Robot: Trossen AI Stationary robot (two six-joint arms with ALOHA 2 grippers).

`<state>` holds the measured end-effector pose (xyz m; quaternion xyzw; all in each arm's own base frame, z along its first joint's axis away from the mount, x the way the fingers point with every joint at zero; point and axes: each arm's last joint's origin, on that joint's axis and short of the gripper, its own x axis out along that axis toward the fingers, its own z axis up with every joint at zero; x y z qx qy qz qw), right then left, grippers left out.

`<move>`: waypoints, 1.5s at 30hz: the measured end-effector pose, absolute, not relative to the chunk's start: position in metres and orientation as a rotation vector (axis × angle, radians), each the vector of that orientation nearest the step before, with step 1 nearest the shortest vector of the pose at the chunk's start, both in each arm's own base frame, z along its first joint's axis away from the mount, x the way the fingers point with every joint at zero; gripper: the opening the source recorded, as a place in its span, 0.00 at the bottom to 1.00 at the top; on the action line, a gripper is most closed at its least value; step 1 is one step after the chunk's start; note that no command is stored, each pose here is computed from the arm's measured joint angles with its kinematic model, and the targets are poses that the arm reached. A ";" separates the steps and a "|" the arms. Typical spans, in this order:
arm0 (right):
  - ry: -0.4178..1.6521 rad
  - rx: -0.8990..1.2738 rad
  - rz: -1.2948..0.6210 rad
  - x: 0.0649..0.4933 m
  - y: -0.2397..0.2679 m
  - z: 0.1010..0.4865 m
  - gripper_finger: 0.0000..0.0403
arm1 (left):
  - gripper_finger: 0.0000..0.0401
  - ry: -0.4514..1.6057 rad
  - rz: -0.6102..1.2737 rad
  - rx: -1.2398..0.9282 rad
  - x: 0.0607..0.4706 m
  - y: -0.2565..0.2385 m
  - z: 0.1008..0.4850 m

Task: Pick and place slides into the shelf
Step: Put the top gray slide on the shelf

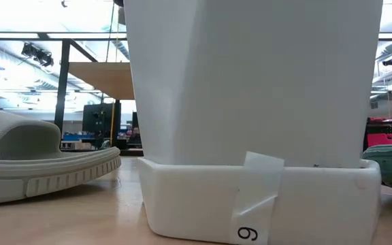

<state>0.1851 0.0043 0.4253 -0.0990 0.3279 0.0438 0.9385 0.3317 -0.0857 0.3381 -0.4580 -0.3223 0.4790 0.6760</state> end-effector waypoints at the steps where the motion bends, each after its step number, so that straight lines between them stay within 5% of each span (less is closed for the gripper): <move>1: 0.672 -0.202 0.089 0.186 0.004 0.425 0.04 | 0.03 -0.722 1.083 -1.021 0.332 -0.084 0.338; 45: 0.652 -0.108 0.057 0.201 0.005 0.423 0.04 | 0.03 -0.434 1.105 -0.983 0.342 -0.102 0.299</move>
